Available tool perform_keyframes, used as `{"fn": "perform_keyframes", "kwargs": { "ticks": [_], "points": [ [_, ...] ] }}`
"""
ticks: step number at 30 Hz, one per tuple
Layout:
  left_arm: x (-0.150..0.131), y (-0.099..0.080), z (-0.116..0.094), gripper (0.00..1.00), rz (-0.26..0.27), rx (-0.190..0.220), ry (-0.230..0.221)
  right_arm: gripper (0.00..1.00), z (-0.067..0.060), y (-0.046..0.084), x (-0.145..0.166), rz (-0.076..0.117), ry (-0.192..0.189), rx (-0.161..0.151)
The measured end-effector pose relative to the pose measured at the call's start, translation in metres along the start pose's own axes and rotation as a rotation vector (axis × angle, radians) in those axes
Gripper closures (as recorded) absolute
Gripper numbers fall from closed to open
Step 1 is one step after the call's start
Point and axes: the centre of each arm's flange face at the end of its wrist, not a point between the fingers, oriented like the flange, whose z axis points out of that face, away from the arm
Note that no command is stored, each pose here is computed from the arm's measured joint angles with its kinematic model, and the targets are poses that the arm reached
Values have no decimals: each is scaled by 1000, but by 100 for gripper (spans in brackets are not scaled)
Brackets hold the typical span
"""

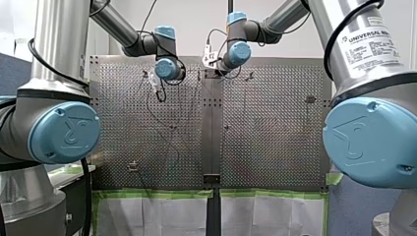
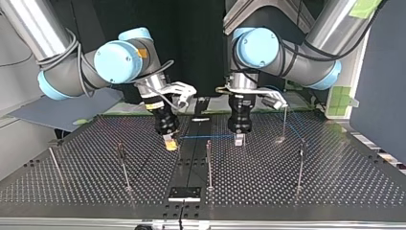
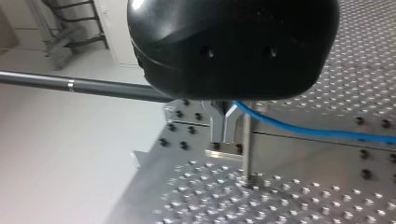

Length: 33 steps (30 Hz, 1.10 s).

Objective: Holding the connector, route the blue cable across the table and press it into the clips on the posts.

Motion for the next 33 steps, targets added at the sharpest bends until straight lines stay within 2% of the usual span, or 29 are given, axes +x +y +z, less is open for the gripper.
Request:
{"fn": "perform_keyframes", "kwargs": {
  "ticks": [4,11,24,33],
  "points": [
    [15,-1,8,100,11,19,17,100,4,7,-4,2,-5,-3],
    [32,-3,26,100,13,35,34,100,9,17,-2,12,0,19],
    [9,-1,56,100,-7,31,-19,100,20,43,9,23,23,19],
    [21,4,82,100,9,32,21,100,25,64,14,36,32,-1]
  ]
}}
